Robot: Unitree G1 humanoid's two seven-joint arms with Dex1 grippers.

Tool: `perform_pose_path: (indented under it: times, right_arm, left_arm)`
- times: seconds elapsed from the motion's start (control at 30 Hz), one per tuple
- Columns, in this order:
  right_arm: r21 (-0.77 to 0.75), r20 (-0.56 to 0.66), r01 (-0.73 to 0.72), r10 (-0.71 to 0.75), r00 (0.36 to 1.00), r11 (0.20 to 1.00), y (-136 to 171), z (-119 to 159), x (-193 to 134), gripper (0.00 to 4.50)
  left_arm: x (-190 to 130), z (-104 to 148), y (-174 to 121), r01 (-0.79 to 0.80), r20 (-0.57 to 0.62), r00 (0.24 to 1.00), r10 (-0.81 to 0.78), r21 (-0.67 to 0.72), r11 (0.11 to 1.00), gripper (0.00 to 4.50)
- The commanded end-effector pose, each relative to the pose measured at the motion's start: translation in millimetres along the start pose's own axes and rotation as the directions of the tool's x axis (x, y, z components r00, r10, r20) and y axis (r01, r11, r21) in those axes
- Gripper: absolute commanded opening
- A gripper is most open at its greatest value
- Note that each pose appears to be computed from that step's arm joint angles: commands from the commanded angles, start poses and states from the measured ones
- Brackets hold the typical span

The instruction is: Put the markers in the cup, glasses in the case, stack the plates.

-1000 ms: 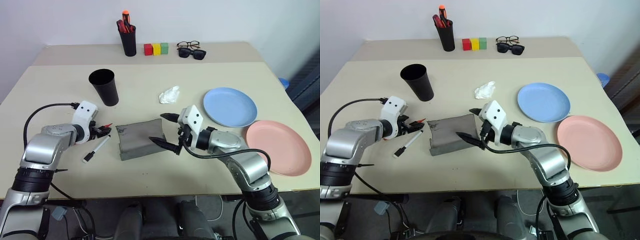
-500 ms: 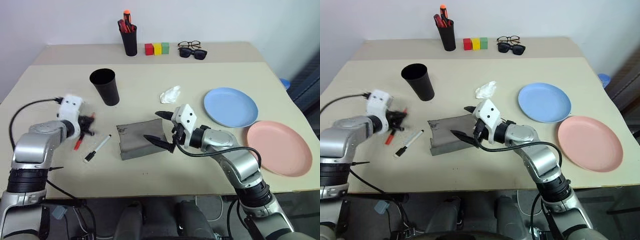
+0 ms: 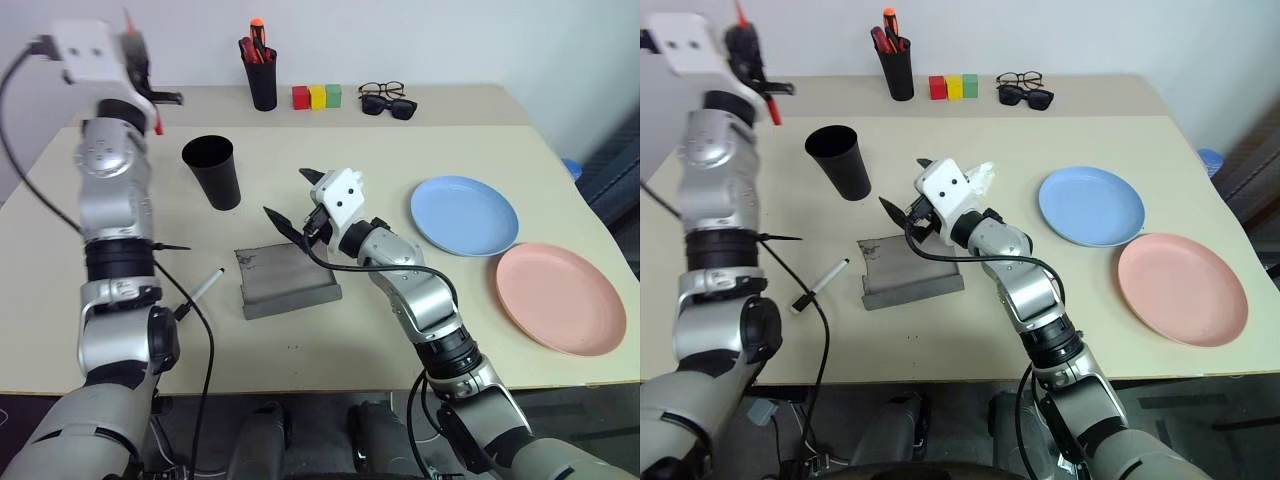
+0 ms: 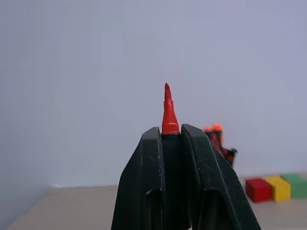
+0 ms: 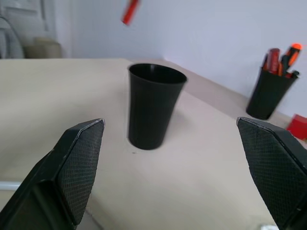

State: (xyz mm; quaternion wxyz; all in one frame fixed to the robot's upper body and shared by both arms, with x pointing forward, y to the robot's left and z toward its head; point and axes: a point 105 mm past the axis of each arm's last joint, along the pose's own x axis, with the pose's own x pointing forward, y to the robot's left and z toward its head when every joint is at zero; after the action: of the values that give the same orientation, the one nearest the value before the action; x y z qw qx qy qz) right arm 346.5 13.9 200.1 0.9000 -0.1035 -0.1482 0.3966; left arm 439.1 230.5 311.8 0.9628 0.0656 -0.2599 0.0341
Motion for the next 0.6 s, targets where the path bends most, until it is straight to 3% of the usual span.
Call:
perform_pose_path:
  times: [0.03, 0.3, 0.53, 0.57, 0.6]
  right_arm:
    - [-0.026, 0.079, 0.019, -0.017, 0.997, 0.999, -1, 21, 3, 4.50]
    - [-0.023, 0.068, 0.041, -0.039, 0.997, 0.999, -5, 19, -3, 4.50]
    - [-0.020, 0.075, 0.012, -0.011, 0.997, 1.000, -5, 22, 0, 4.50]
    - [-0.021, 0.076, 0.006, -0.005, 0.997, 1.000, -4, 22, 1, 4.50]
    - [-0.021, 0.078, 0.001, 0.001, 0.997, 1.000, -3, 23, 1, 4.50]
  left_arm:
    - [4, 5, -2, -0.010, 0.075, 0.997, 0.010, -0.009, 1.000, 0.04]
    - [-9, -29, -19, 0.035, 0.039, 0.999, -0.034, -0.033, 0.999, 0.04]
    - [-14, -26, -13, -0.004, 0.065, 0.998, 0.007, -0.045, 0.999, 3.44]
    - [-15, -23, -9, -0.016, 0.075, 0.997, 0.020, -0.054, 0.998, 3.84]
    - [-16, -21, -5, -0.028, 0.085, 0.996, 0.033, -0.059, 0.998, 3.84]
